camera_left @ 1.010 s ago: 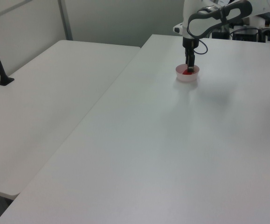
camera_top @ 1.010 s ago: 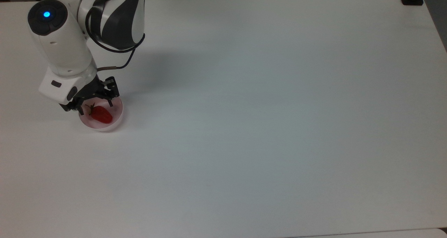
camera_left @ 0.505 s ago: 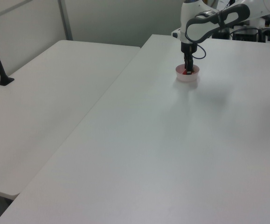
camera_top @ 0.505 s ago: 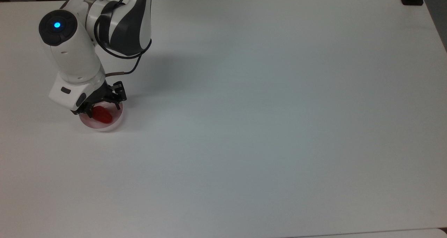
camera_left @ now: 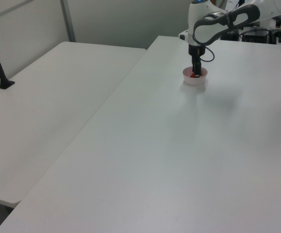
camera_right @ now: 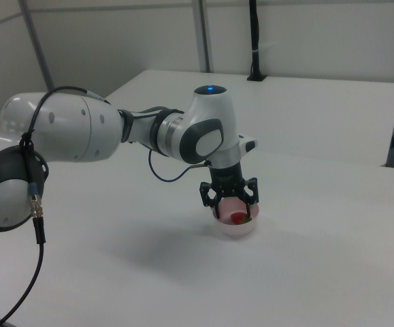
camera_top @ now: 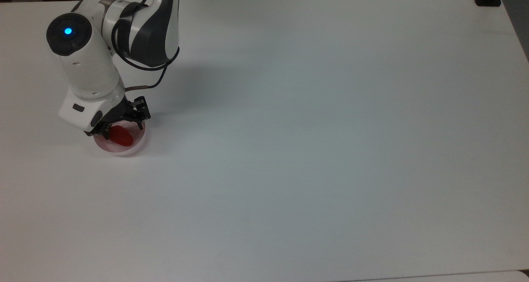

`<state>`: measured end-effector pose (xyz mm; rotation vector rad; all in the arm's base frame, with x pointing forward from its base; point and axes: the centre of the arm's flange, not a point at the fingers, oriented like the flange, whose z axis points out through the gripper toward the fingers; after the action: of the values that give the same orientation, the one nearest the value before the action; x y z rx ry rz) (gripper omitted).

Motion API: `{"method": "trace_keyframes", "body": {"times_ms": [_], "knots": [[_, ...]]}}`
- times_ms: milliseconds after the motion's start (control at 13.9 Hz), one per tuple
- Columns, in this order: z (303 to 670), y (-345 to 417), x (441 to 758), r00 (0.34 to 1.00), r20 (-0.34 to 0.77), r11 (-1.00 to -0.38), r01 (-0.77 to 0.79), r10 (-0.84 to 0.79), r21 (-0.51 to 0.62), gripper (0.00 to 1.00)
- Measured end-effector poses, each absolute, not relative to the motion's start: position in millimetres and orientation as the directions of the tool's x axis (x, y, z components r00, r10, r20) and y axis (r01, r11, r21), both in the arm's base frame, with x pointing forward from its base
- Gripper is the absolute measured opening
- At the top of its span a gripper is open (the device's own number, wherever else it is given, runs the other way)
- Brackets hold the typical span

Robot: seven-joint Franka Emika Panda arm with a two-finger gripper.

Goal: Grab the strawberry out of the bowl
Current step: 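Close the gripper on the red strawberry inside the bowl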

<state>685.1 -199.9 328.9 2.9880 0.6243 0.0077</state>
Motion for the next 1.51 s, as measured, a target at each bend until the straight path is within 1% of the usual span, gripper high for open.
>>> {"method": "trace_keyframes", "body": {"times_ms": [72,144,289,649,938,1154,1299,1371,1515], "knots": [[328,-200,685,0.916,-0.015,-0.912,0.401,0.402,0.087,0.82],[327,-200,685,0.914,-0.016,-0.91,0.405,0.405,0.087,0.87],[327,-200,684,0.905,-0.021,-0.901,0.426,0.426,0.088,0.88],[323,-200,683,0.845,-0.043,-0.84,0.535,0.534,0.086,0.85],[310,-203,682,0.797,-0.112,-0.79,0.603,0.593,0.11,0.84],[308,-201,683,0.759,-0.134,-0.752,0.65,0.637,0.112,0.84],[308,-199,683,0.75,-0.137,-0.743,0.66,0.647,0.111,0.83],[308,-198,683,0.747,-0.137,-0.739,0.664,0.651,0.11,0.78],[307,-196,684,0.745,-0.138,-0.737,0.667,0.653,0.11,0.76]]}}
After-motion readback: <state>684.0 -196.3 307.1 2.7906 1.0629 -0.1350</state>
